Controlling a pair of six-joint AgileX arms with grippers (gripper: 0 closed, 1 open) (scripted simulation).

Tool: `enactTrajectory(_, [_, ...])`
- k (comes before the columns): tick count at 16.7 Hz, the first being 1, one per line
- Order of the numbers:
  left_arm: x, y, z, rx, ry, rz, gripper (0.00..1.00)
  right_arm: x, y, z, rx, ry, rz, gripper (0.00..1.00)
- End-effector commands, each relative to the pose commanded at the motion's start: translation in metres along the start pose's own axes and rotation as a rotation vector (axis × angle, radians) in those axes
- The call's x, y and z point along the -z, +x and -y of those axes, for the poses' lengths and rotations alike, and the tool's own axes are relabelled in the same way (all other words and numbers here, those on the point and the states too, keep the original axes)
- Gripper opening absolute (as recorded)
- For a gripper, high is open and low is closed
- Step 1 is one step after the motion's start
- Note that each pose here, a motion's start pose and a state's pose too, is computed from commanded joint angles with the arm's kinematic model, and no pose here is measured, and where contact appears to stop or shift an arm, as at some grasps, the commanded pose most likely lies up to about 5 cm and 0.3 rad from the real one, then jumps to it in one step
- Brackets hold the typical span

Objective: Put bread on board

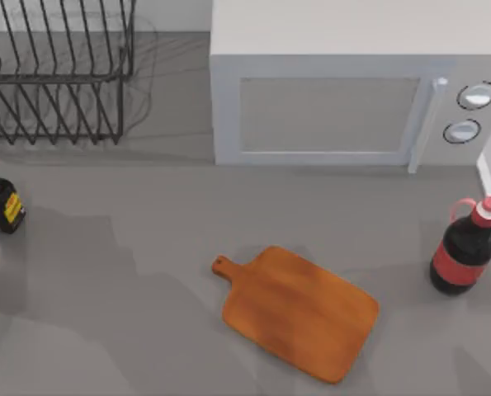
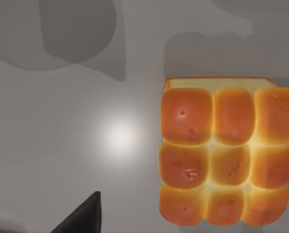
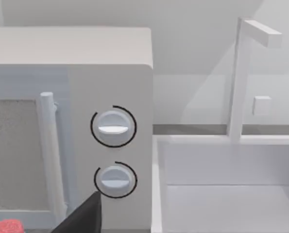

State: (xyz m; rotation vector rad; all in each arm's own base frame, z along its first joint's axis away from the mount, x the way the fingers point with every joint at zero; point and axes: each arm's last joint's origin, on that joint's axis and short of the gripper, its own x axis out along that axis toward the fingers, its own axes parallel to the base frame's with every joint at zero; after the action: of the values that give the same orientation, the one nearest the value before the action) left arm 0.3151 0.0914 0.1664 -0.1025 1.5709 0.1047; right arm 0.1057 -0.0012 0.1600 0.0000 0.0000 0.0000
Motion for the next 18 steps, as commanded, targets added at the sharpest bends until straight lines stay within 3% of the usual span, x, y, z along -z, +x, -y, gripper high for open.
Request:
enactTrajectory(7, [-0.001,0.061,-0.001,-0.001,-0.002,0.005,1.0,0.0,0.0,0.0,0.0,0.0,0.0,1.0])
enactTrajectory(11, [0.0,0.064,-0.001,0.0,-0.002,0.002,1.0,0.0,0.0,0.0,0.0,0.0,0.0,1.0])
enactTrajectory(18, [0.0,0.064,-0.001,0.0,-0.002,0.002,0.47,0.0,0.0,0.0,0.0,0.0,0.0,1.0])
